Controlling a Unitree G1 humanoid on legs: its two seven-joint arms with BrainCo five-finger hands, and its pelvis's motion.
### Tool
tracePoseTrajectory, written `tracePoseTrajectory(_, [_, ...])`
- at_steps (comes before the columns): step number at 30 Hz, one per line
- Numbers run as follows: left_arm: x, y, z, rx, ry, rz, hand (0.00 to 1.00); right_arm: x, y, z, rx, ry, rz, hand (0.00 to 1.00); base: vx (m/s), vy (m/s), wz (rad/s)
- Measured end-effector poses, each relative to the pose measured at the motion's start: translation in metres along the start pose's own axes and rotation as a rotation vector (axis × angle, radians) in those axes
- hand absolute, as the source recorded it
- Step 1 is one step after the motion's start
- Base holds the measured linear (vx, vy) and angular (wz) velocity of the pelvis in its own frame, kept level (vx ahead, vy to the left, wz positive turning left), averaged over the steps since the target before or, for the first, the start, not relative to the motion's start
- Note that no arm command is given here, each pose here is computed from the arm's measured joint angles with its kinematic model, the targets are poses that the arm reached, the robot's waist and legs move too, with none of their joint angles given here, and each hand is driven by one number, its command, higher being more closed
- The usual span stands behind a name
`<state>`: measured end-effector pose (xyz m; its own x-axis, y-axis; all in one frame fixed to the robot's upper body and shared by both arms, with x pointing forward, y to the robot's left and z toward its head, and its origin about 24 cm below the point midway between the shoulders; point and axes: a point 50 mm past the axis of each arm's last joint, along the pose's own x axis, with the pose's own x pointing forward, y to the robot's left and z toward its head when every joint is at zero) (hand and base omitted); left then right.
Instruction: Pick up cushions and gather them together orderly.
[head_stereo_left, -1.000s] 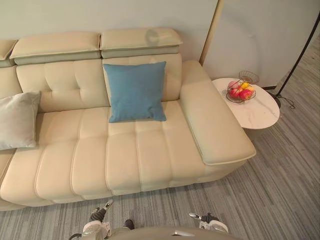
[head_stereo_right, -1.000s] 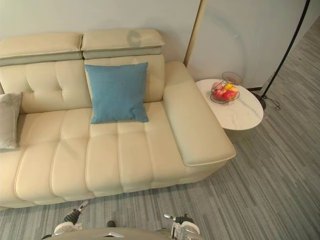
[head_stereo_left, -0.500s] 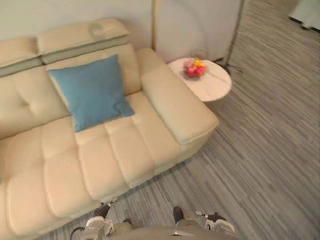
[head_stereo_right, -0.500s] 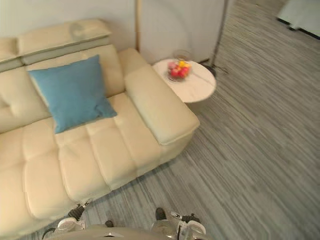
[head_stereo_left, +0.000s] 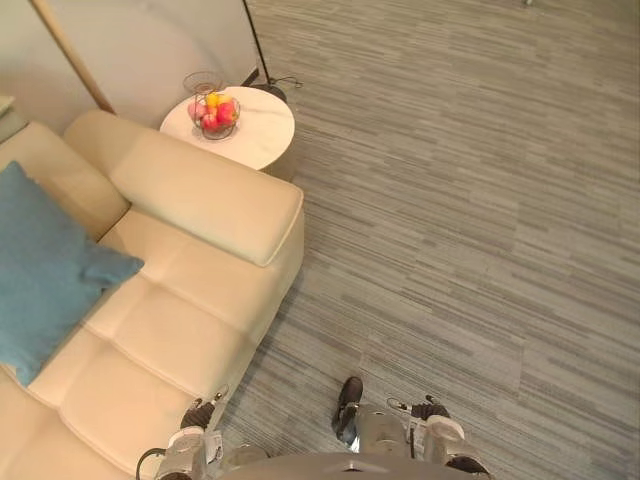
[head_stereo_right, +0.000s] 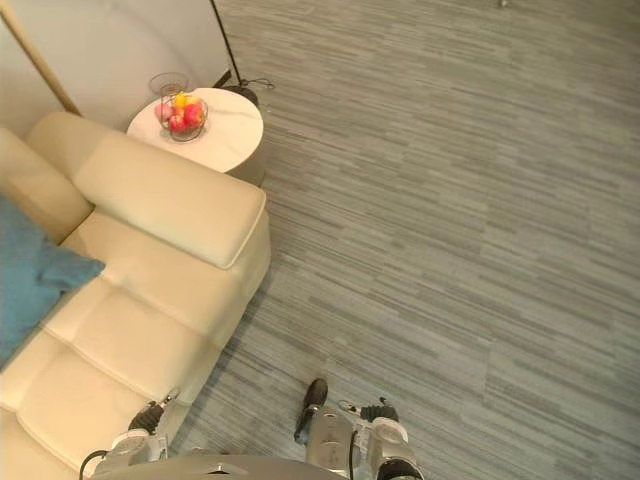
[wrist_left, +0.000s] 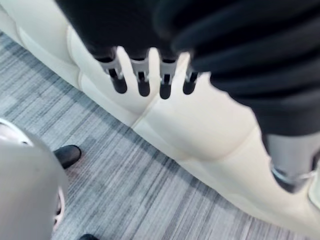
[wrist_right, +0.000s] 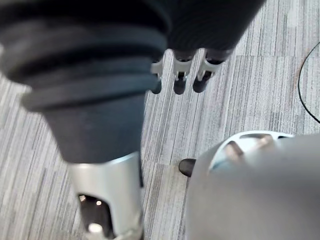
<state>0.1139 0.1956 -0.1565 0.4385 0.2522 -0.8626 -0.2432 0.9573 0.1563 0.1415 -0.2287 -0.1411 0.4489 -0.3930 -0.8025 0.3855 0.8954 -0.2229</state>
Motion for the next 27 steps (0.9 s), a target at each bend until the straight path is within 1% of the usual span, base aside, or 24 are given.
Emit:
tracePoseTrajectory(6, [-0.002,-0.016,-0.002,-0.001,0.005,-0.042,0.0,0.0,-0.006,-0.008,-0.002,0.033,-0.023,0.0,0.06,-0.107,-0.51])
tracePoseTrajectory(11, [-0.002,-0.017,0.002,-0.003,-0.017,-0.044,0.0,-0.001,-0.012,-0.019,-0.003,0.071,-0.044,0.0,0.08,0.015,-0.55])
tracePoseTrajectory(17, [-0.003,-0.02,0.008,-0.037,-0.044,-0.046,0.0,-0.003,-0.009,-0.023,0.014,0.071,-0.045,0.0,0.02,0.094,-1.05])
tracePoseTrajectory(19, [-0.003,-0.019,0.005,-0.065,-0.031,-0.037,0.0,-0.004,-0.009,-0.019,0.058,0.053,-0.053,0.0,0.12,0.137,-0.92])
tracePoseTrajectory(21, [-0.002,-0.014,0.005,-0.059,-0.03,-0.027,0.0,-0.008,-0.01,-0.034,0.067,0.09,-0.06,0.0,0.18,0.136,-0.59])
tracePoseTrajectory(27, [-0.001,-0.013,-0.001,-0.042,0.001,-0.028,0.0,-0.008,-0.009,-0.036,0.061,0.099,-0.049,0.0,0.21,0.129,-0.74])
